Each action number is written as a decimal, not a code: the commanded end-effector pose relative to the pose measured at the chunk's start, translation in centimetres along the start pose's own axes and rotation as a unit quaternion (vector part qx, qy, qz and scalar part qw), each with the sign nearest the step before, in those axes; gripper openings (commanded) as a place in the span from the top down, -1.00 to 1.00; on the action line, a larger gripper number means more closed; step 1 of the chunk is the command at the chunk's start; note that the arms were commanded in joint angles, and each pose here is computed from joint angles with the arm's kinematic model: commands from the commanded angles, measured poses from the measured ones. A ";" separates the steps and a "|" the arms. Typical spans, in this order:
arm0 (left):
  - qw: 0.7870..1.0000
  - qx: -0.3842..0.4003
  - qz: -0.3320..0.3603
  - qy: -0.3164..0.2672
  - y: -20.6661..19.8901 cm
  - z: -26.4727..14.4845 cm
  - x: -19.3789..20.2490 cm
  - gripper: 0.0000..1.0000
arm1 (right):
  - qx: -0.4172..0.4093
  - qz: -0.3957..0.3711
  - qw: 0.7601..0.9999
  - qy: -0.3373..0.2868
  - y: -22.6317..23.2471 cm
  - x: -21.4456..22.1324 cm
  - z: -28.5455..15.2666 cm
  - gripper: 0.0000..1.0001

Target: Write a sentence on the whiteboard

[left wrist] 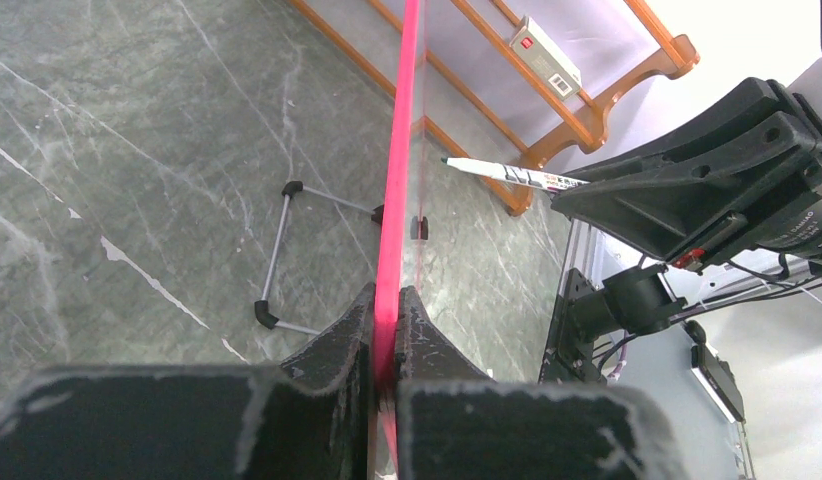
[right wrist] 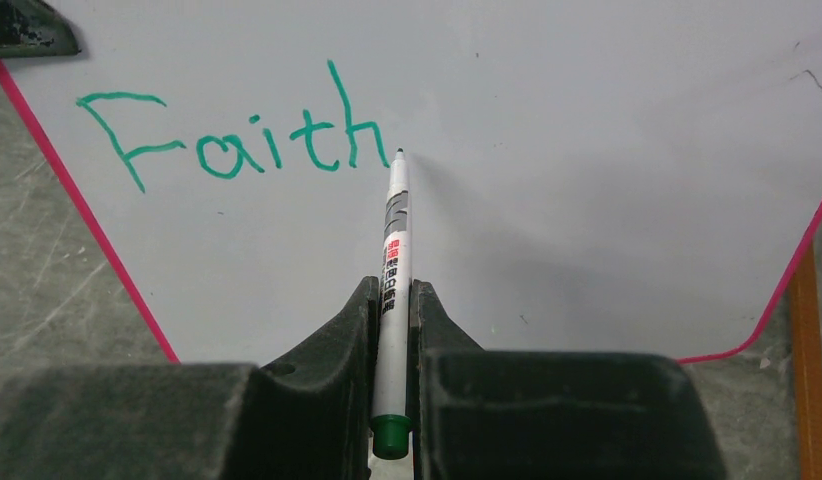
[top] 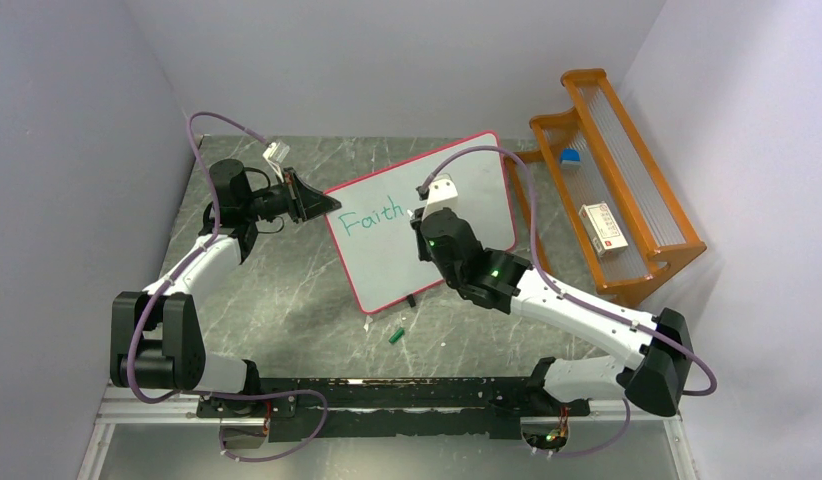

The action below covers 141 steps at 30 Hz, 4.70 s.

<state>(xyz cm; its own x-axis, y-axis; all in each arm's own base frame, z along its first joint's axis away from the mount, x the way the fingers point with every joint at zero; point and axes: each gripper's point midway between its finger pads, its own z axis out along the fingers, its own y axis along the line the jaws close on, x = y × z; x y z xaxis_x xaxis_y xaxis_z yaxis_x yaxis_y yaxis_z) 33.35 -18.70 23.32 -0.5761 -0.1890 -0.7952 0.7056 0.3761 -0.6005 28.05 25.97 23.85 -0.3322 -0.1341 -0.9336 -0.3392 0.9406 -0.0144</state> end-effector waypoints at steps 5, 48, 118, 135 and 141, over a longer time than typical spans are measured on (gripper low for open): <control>0.999 -0.006 -0.023 0.034 0.7 0.5 2.5 0.90 | 0.019 0.014 1.000 -0.014 -1.4 -0.2 0.2 1.00; 0.999 -0.006 -0.024 0.035 0.8 0.5 2.6 0.90 | 0.024 0.015 0.999 -0.027 -2.5 -1.7 2.3 1.00; 0.999 -0.007 -0.023 0.035 0.8 0.5 2.6 0.90 | 0.014 0.026 0.999 -0.041 -2.3 -2.9 2.1 1.00; 0.999 -0.007 -0.024 0.035 0.8 0.5 2.6 0.90 | 0.022 0.024 0.999 -0.037 -2.7 -2.6 2.0 1.00; 0.999 -0.006 -0.024 0.035 0.8 0.5 2.6 0.90 | 0.025 0.027 0.999 -0.037 -3.2 -2.4 1.3 1.00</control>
<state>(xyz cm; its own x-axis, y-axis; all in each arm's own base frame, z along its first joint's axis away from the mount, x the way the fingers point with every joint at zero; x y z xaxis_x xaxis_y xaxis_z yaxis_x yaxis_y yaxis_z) 33.34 -18.70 23.29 -0.5780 -0.1847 -0.7949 0.7052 0.3772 -0.6004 31.08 24.53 24.11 -0.3079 -0.0973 -0.9464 -0.3014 0.9535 0.0000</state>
